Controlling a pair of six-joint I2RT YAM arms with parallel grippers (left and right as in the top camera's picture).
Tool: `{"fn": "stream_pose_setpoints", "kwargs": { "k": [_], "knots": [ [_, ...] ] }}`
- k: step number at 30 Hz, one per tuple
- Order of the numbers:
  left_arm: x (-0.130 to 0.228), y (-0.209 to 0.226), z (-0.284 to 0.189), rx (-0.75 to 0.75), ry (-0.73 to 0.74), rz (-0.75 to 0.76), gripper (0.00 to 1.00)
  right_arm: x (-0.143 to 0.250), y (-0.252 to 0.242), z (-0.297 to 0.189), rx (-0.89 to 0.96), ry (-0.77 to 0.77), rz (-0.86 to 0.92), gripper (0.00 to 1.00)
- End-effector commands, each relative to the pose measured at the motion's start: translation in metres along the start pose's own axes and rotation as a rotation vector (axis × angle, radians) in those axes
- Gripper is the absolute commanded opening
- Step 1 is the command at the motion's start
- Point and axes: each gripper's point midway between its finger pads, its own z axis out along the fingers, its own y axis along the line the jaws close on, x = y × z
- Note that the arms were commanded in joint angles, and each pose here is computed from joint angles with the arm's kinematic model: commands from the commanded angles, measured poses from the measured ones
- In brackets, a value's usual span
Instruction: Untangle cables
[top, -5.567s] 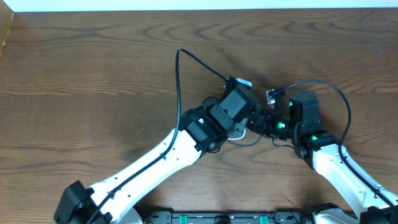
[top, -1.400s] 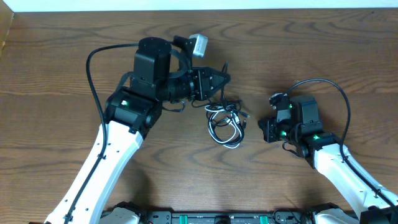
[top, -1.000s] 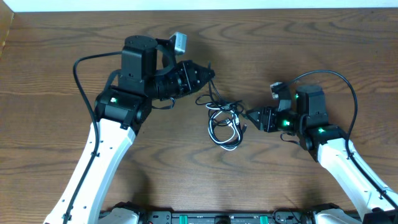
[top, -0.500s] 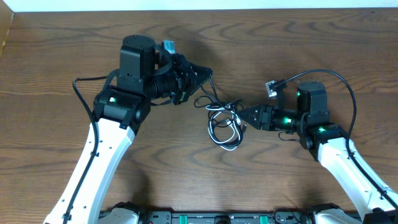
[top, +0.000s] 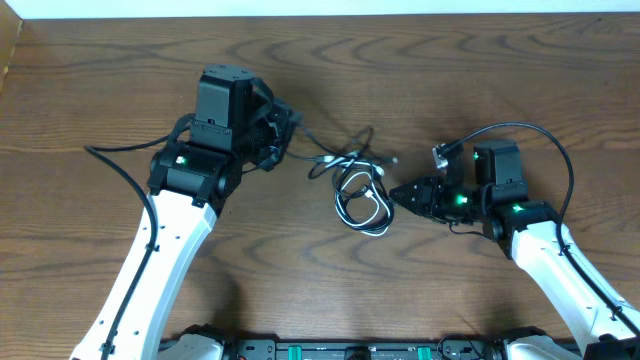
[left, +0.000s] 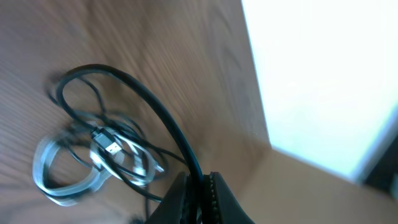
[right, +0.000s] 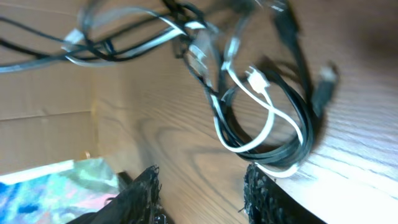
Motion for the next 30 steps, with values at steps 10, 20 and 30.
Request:
{"fn": "stream_pose_setpoints", "kwargs": {
  "k": [10,20,30],
  "knots": [
    [-0.053,0.053,-0.021,-0.247,-0.334,-0.017,0.08,-0.017,-0.032,-0.008,0.208,-0.104,-0.012,0.20],
    [-0.080,0.101,-0.053,-0.485,-0.537,0.018,0.08,-0.013,-0.006,0.014,0.197,-0.121,-0.157,0.05],
    [-0.095,0.128,-0.072,-0.592,-0.559,-0.042,0.08,0.010,0.011,0.070,0.169,-0.063,-0.202,0.05]
  ]
}}
